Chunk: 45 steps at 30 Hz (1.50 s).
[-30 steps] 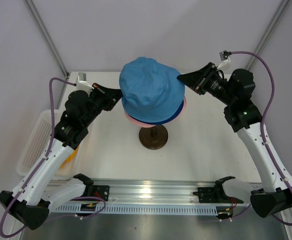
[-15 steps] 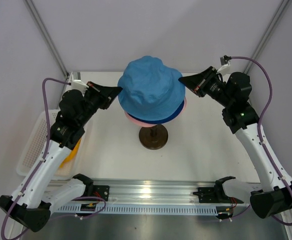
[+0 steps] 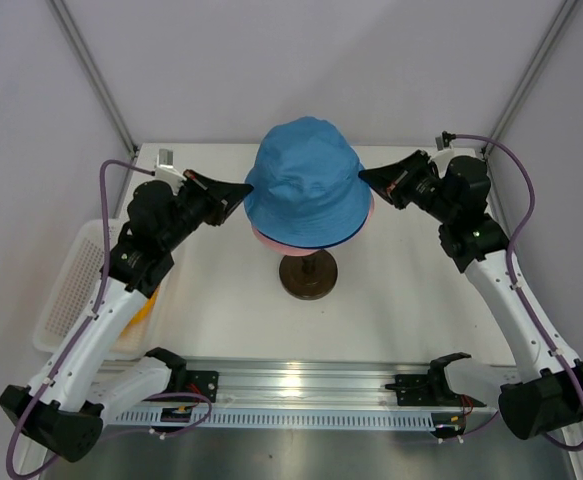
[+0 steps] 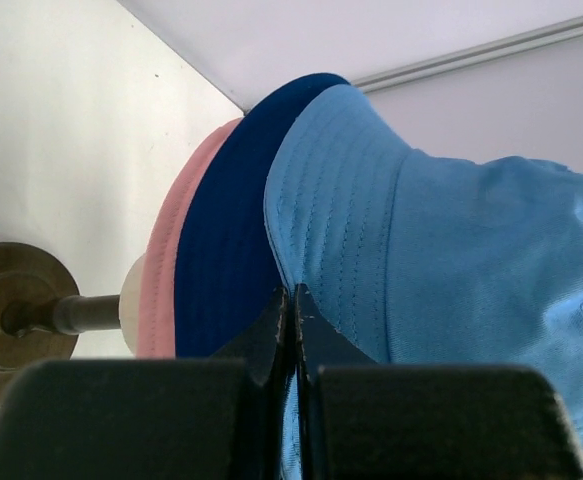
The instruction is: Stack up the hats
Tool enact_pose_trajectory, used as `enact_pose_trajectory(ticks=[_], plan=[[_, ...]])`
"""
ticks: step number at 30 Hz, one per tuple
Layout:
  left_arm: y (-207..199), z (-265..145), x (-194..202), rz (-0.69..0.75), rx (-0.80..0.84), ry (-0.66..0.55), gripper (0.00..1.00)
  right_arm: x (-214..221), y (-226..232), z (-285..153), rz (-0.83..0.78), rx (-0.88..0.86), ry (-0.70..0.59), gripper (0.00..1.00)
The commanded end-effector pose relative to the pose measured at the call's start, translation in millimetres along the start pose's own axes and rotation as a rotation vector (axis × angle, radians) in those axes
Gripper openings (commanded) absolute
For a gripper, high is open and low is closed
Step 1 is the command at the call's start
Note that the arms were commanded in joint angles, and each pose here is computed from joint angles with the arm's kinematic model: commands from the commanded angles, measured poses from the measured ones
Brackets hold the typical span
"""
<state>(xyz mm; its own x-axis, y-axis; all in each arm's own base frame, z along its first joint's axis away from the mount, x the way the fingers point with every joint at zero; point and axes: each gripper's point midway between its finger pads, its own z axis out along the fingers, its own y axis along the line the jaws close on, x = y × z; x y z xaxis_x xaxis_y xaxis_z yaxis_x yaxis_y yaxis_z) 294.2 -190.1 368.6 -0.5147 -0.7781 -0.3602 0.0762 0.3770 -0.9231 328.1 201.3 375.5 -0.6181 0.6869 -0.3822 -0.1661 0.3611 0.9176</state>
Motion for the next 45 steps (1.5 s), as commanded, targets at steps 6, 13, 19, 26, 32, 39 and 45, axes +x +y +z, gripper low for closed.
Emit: enact_pose_trajectory(ticks=[6, 13, 19, 26, 32, 39, 45], plan=[[76, 2, 28, 0.049, -0.176, 0.042, 0.01, 10, -59, 0, -0.030, 0.207, -0.003, 0.00], [117, 6, 51, 0.147, -0.315, 0.048, 0.01, 6, -57, -1, -0.075, 0.208, -0.012, 0.00], [152, 14, 76, 0.177, -0.398, 0.105, 0.01, 6, -57, 3, -0.088, 0.202, -0.002, 0.00], [178, 10, 87, 0.206, -0.470, 0.119, 0.01, 4, -49, 5, -0.110, 0.174, 0.001, 0.00], [183, 3, 90, 0.235, -0.470, 0.122, 0.01, 2, -39, 5, -0.140, 0.142, 0.001, 0.00], [157, 5, 86, 0.290, -0.400, 0.138, 0.01, -4, -25, 3, -0.214, 0.118, 0.003, 0.00], [94, -7, 39, 0.410, -0.331, 0.019, 0.11, -29, -8, -10, -0.328, 0.126, -0.013, 0.27]])
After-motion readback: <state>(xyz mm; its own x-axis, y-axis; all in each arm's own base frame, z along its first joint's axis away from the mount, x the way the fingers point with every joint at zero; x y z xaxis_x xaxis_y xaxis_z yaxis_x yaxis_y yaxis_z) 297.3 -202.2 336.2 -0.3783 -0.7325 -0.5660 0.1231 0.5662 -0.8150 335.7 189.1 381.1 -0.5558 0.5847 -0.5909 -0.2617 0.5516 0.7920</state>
